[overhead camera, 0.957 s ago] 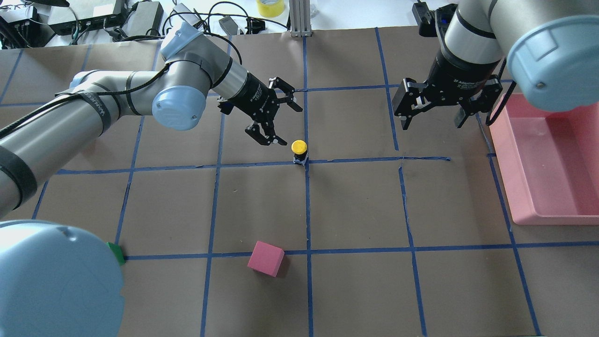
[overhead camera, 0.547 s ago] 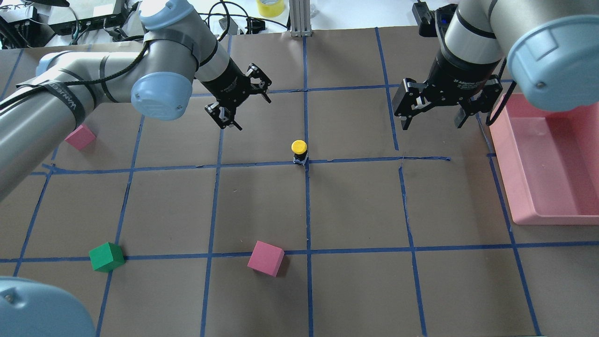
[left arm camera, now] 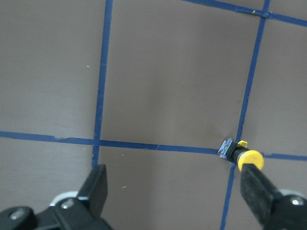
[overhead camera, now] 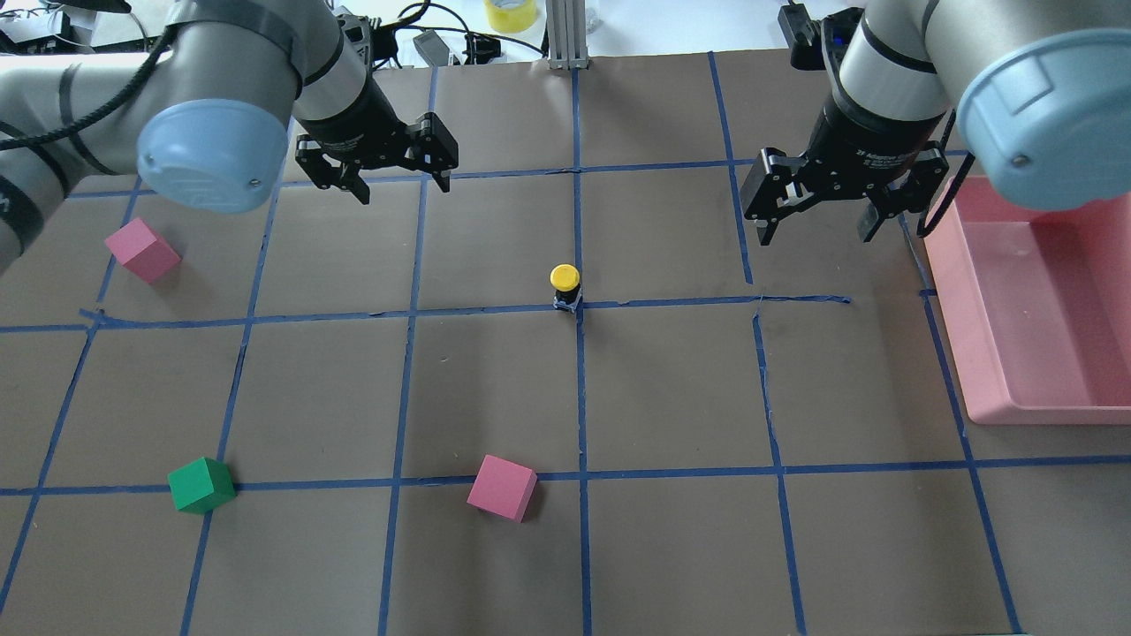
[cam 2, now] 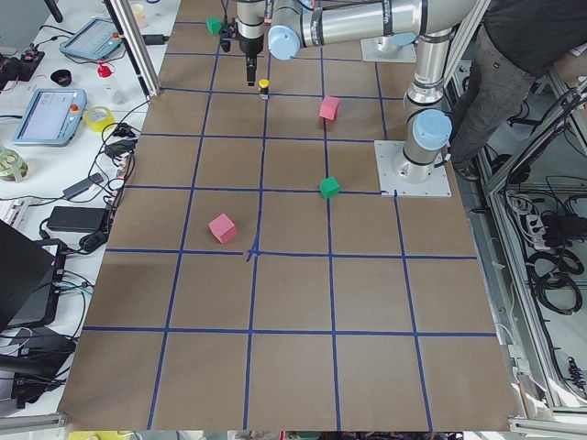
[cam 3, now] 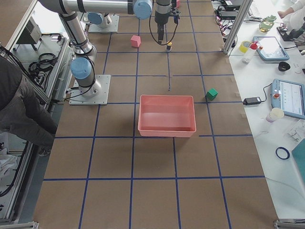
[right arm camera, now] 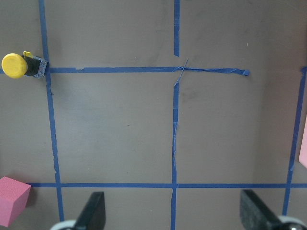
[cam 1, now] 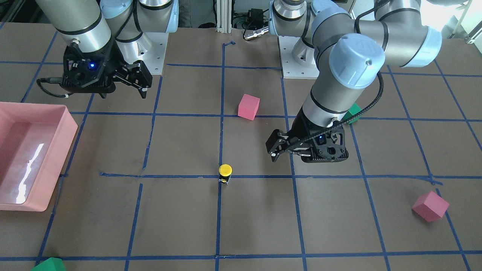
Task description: Align button upright
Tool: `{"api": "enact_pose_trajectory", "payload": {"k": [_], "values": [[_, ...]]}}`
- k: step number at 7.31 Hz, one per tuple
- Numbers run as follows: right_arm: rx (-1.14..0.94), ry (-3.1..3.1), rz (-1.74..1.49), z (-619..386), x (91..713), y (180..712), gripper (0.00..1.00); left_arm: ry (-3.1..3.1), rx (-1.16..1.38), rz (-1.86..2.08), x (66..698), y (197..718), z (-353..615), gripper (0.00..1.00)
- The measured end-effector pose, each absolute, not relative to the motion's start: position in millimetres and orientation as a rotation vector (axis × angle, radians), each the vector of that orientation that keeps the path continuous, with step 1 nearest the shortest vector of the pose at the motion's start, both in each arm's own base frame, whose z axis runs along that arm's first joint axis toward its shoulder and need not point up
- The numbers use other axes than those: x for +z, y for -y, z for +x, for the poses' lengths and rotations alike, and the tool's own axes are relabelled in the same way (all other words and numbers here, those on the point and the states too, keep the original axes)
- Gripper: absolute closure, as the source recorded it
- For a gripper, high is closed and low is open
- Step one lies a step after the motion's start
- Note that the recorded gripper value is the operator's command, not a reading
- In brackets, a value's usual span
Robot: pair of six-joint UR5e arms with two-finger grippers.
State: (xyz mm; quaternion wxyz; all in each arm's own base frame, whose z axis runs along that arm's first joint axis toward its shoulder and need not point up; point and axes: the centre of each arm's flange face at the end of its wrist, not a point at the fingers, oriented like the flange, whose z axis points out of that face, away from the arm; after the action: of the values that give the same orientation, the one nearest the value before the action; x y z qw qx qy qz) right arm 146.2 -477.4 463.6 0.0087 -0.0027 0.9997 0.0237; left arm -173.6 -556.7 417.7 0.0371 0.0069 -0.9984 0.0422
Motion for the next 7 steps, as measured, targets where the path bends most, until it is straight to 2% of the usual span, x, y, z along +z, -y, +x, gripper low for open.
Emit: {"api": "enact_pose_trajectory", "payload": {"k": [3, 7], "values": [[0.072, -3.123, -0.010, 146, 464, 477, 0.00, 3.129, 0.138, -0.071, 474, 521, -166, 0.00], [0.070, -3.123, -0.011, 146, 465, 477, 0.00, 3.147, -0.039, -0.061, 481, 482, -160, 0.00]]}}
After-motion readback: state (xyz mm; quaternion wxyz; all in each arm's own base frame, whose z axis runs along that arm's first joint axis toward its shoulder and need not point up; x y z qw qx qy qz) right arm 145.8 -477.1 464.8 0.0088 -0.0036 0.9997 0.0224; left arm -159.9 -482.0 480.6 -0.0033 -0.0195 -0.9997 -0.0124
